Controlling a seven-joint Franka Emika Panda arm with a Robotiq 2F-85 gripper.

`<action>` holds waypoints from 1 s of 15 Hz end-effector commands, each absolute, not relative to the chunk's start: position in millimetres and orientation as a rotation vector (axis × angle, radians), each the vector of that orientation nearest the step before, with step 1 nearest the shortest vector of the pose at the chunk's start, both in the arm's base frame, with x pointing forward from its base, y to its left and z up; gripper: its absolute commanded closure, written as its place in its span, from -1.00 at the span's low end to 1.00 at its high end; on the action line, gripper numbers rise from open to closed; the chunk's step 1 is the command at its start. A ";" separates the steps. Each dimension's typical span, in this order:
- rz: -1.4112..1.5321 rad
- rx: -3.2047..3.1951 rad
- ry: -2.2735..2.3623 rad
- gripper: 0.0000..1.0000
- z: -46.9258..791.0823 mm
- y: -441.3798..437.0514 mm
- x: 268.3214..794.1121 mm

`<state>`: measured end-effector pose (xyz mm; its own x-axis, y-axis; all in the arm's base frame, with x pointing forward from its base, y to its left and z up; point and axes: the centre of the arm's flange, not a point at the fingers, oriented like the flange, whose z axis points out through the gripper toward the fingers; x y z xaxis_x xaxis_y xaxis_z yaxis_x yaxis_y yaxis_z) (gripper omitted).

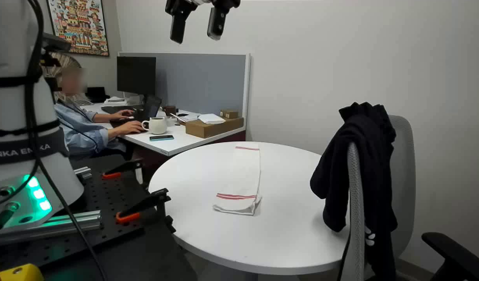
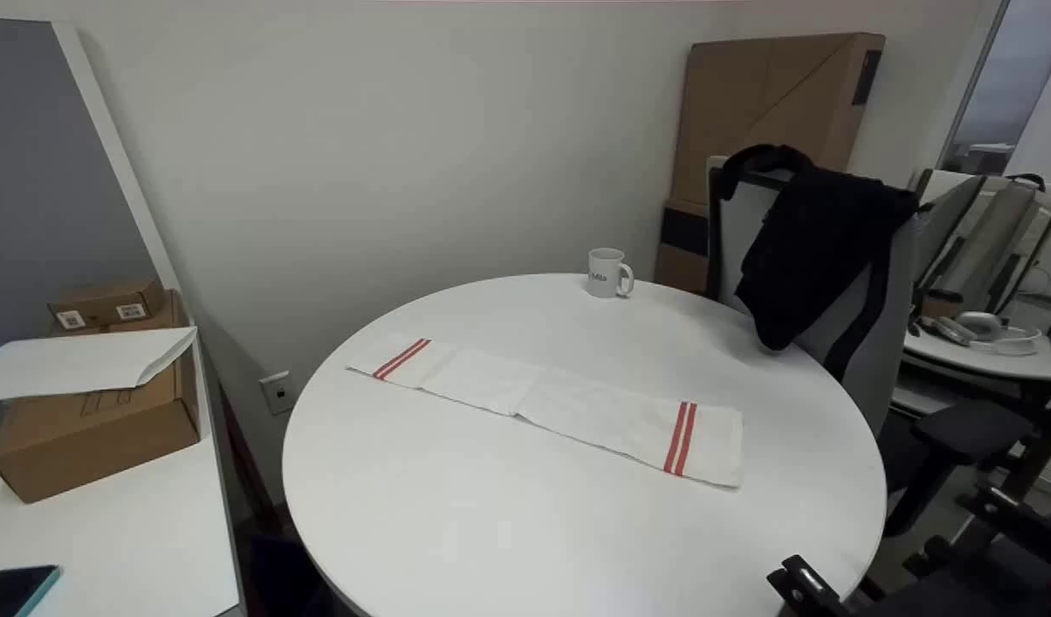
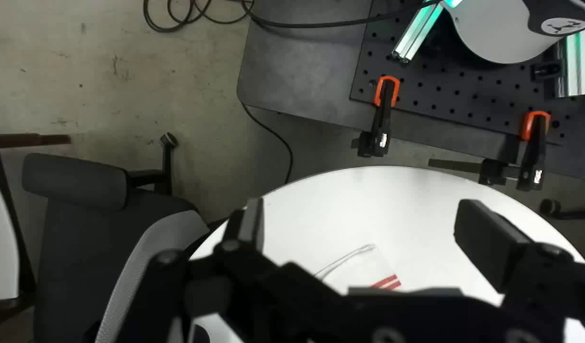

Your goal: Fold up the towel on the table.

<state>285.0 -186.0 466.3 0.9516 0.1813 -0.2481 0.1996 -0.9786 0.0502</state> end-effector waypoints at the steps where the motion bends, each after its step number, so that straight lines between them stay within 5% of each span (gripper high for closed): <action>1: -0.375 3.029 0.296 -1.00 466.3 -186.0 285.0; 15: -0.185 3.086 -0.077 -1.00 426.0 -201.8 303.1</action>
